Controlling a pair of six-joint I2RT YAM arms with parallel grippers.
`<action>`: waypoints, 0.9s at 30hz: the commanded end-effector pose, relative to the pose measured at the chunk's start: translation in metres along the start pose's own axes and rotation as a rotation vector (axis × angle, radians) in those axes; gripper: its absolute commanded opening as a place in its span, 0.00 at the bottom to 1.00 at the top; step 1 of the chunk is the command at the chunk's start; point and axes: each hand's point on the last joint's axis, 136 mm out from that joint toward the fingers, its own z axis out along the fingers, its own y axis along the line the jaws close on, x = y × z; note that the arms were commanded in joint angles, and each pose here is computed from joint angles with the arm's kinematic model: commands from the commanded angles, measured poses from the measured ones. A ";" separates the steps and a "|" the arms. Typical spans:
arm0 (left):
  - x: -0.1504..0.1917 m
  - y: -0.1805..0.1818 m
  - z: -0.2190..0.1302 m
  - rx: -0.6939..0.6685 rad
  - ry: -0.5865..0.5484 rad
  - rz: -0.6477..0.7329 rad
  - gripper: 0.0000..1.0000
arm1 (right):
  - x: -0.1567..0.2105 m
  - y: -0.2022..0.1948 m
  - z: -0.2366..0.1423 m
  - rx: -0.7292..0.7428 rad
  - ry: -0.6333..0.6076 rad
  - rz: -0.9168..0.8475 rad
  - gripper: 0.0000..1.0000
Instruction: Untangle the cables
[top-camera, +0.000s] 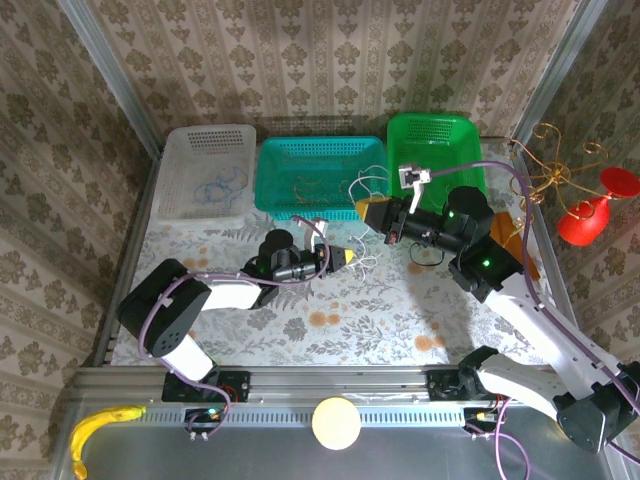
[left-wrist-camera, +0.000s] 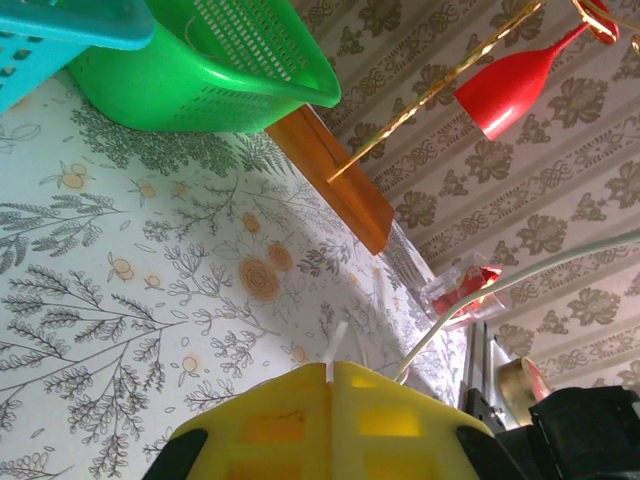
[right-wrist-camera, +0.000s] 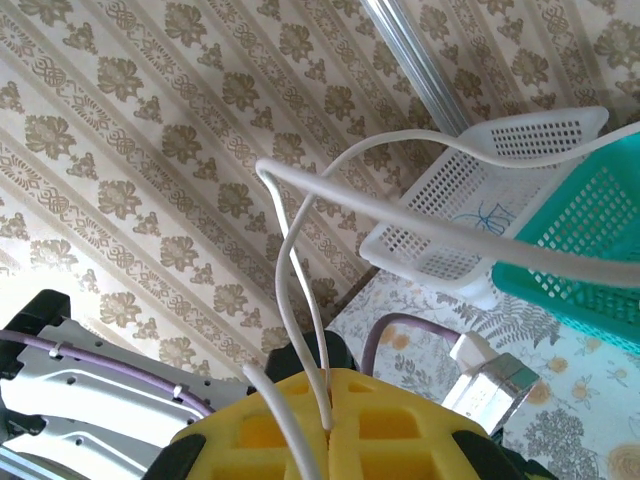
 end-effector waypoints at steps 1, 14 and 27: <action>-0.003 0.001 -0.004 0.010 -0.027 0.011 0.00 | -0.018 0.004 -0.014 0.043 -0.033 -0.071 0.00; 0.032 0.049 -0.052 -0.132 -0.094 -0.076 0.00 | -0.170 -0.025 -0.116 0.350 -0.449 -0.100 0.00; 0.031 0.056 -0.063 -0.144 -0.126 -0.090 0.00 | -0.199 -0.015 -0.121 0.314 -0.504 -0.108 0.00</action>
